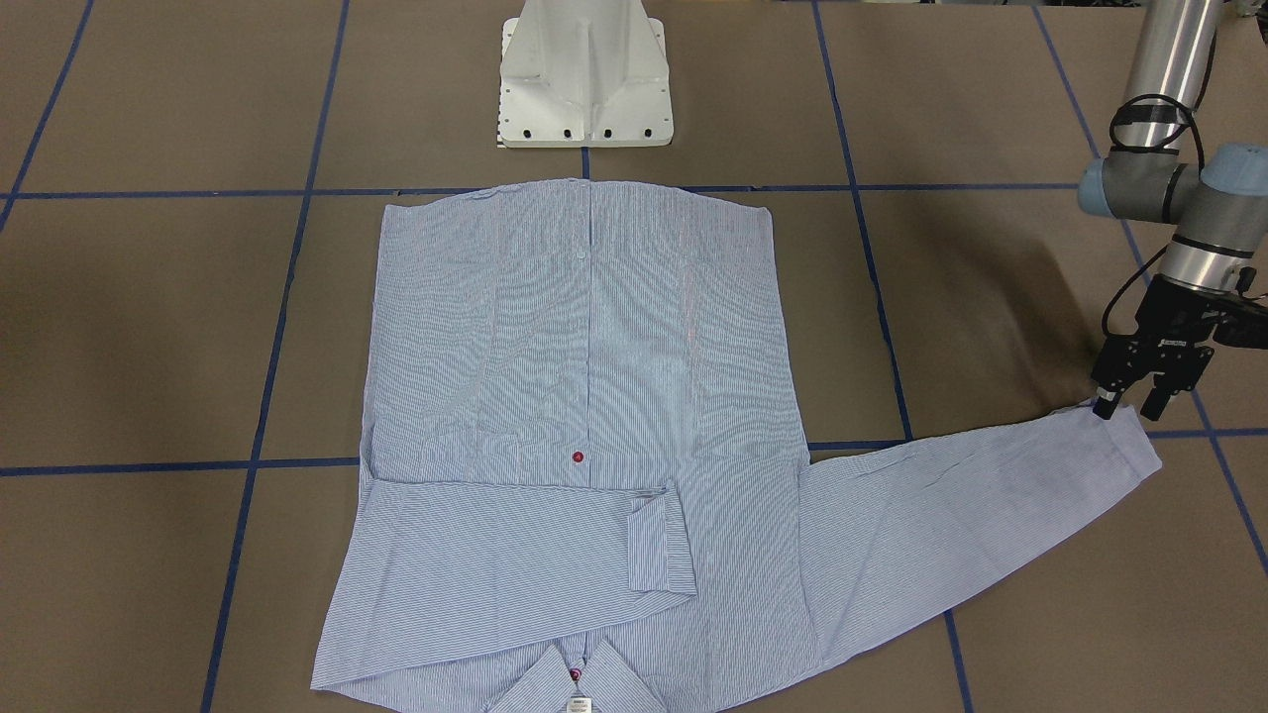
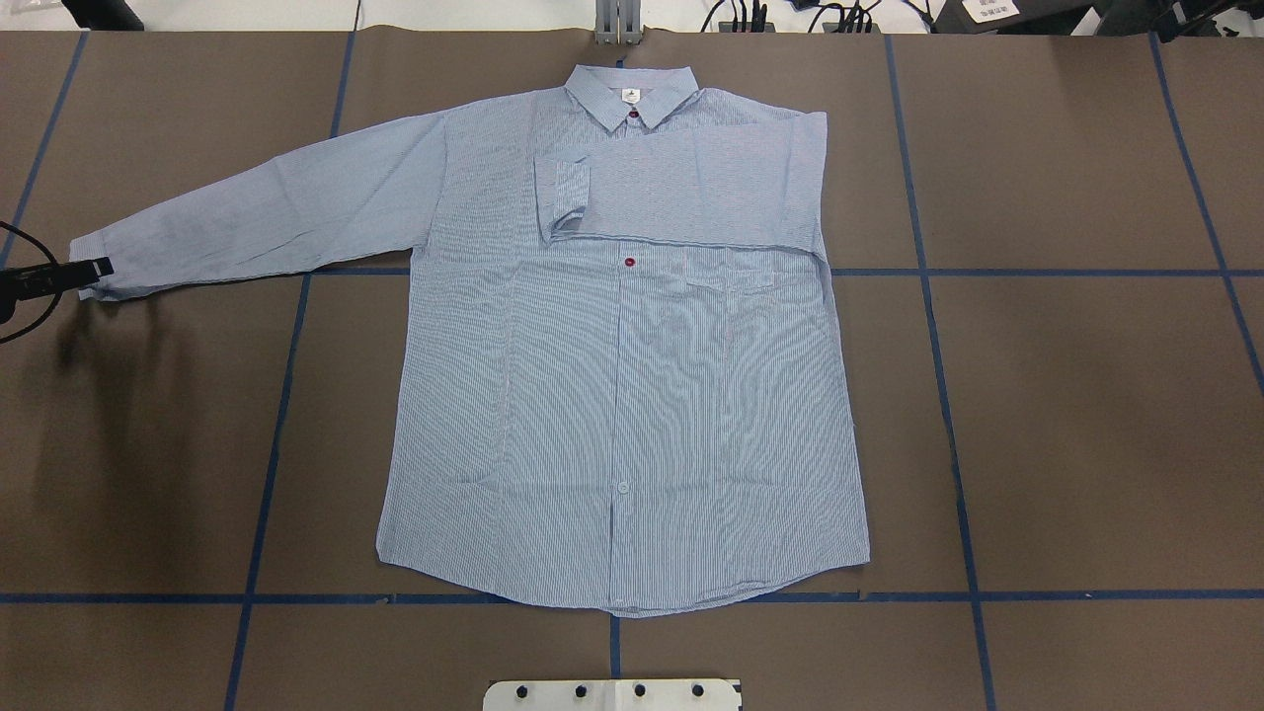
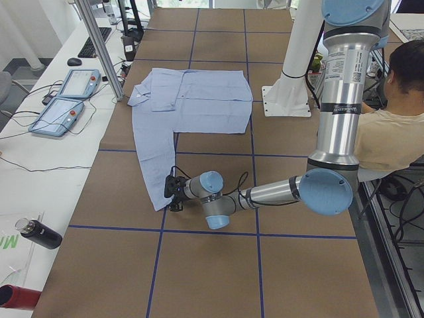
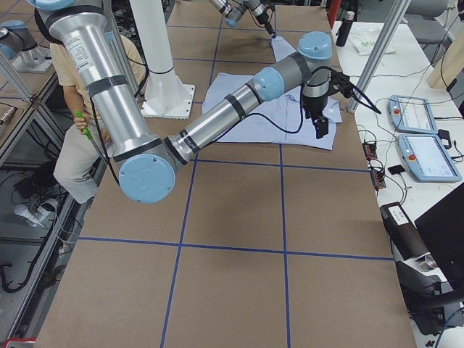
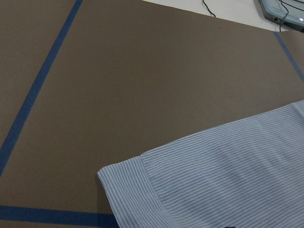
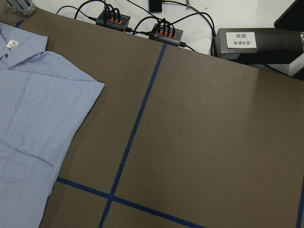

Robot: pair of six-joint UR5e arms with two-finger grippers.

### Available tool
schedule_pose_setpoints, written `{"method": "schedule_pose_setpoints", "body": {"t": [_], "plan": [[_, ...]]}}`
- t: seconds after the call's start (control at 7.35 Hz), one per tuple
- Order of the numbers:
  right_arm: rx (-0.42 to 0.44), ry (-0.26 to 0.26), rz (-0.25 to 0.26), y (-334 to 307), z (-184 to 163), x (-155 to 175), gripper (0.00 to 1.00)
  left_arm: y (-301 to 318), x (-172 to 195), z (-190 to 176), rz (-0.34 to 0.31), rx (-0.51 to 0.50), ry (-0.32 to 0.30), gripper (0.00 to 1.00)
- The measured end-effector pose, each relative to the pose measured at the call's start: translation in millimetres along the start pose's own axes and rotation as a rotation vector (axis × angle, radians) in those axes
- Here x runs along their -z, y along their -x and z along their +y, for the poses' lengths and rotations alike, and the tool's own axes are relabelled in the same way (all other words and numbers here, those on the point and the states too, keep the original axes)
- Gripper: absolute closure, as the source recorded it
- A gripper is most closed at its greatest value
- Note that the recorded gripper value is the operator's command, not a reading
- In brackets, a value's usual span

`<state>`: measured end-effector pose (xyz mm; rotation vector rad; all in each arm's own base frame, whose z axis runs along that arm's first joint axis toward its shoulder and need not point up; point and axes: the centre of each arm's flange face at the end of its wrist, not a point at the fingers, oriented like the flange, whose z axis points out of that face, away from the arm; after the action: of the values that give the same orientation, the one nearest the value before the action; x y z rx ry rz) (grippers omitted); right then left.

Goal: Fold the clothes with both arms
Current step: 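Withdraw the right arm while the left gripper grasps the other sleeve cuff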

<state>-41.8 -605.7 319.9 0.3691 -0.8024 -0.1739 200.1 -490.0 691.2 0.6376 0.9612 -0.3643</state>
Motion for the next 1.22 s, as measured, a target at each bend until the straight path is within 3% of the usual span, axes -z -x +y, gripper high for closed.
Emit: {"method": "schedule_pose_setpoints", "body": {"t": [0.14,0.41,0.82,1.22], "plan": [[0.0,-0.001,0.0,0.4,0.3,0.6,0.01,-1.1,-2.2,1.0,0.0,-0.002,0.001,0.41],[0.0,-0.002,-0.001,1.0,0.5,0.5,0.01,-2.0,-3.2,1.5,0.001,-0.003,0.0,1.0],[-0.003,-0.001,0.001,0.8,0.7,0.3,0.01,-10.0,-0.7,-0.9,0.025,-0.01,-0.008,1.0],[-0.014,0.004,0.002,-1.8,3.2,-2.0,0.01,-60.8,-2.1,-21.3,0.077,-0.022,0.02,1.0]]}}
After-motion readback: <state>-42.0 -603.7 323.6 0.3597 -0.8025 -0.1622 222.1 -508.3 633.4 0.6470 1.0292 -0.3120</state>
